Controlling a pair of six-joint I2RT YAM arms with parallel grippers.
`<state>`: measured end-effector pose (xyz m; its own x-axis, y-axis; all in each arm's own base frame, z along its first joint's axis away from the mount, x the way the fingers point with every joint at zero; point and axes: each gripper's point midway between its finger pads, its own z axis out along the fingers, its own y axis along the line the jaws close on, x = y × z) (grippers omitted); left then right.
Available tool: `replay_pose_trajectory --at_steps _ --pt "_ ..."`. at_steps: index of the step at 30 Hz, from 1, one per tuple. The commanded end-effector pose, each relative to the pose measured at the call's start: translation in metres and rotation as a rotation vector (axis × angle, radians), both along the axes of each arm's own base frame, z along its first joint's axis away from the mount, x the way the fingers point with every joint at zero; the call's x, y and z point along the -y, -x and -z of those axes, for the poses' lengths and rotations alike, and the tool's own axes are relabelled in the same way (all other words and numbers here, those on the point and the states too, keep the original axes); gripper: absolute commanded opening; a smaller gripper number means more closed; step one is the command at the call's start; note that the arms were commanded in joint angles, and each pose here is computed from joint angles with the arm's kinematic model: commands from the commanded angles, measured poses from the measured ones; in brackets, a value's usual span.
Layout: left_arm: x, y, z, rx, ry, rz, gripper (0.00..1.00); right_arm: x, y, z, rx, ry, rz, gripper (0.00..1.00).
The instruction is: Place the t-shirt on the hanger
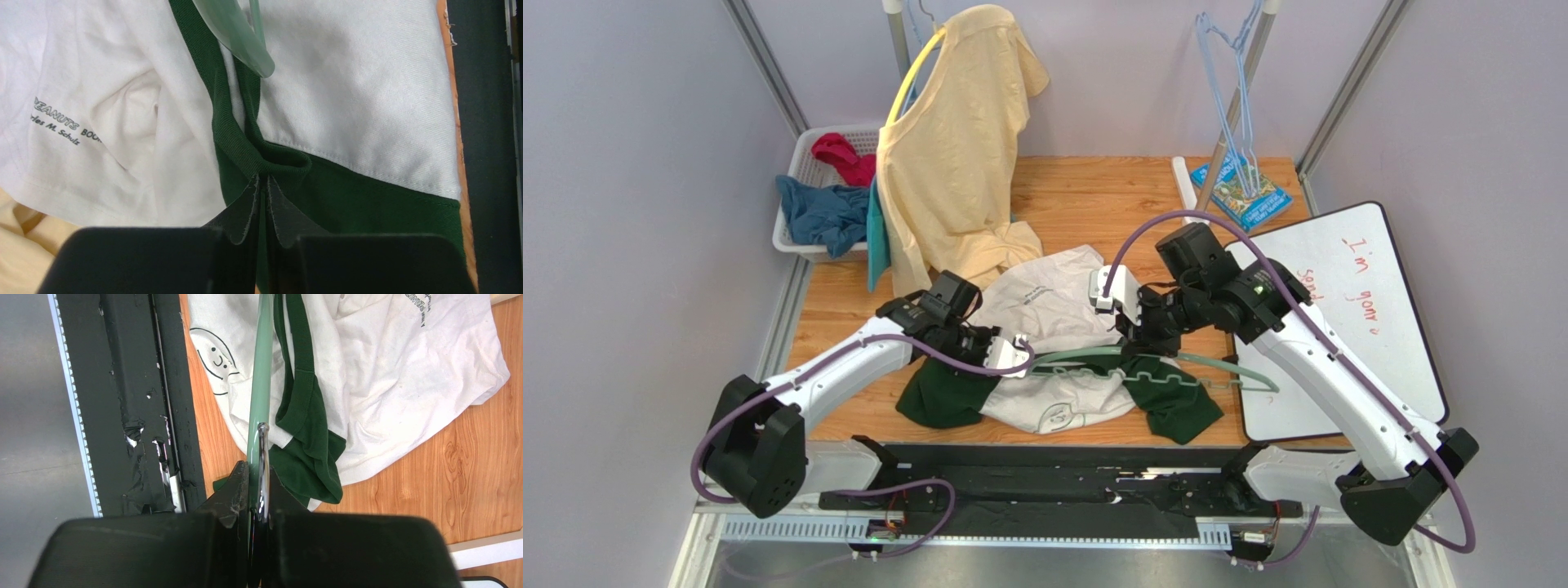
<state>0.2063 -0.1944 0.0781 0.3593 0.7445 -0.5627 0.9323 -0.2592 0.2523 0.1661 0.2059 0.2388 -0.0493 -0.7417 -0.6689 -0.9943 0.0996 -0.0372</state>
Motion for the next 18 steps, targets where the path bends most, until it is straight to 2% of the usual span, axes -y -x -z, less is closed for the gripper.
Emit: replay_pose_trajectory --at_steps 1,10,11,12,15,18 --pt "0.011 -0.003 -0.022 0.023 0.057 0.035 0.0 -0.012 -0.018 -0.011 0.095 -0.039 -0.027 0.0" --pt "0.01 -0.004 -0.038 -0.029 0.075 0.012 0.01 -0.023 -0.034 -0.013 0.14 -0.056 -0.031 0.0" --pt "0.01 -0.003 -0.041 -0.041 0.081 0.018 0.09 -0.023 -0.036 -0.012 0.143 -0.052 -0.033 0.0" --pt "0.008 0.003 -0.039 -0.061 0.074 0.026 0.32 -0.024 -0.037 -0.009 0.138 -0.045 -0.035 0.0" --pt "0.004 0.012 -0.039 -0.059 0.083 0.024 0.54 -0.023 -0.038 -0.007 0.14 -0.037 -0.035 0.0" --pt "-0.001 0.011 -0.035 0.013 0.092 -0.007 0.56 -0.018 -0.037 -0.008 0.148 -0.028 -0.027 0.0"
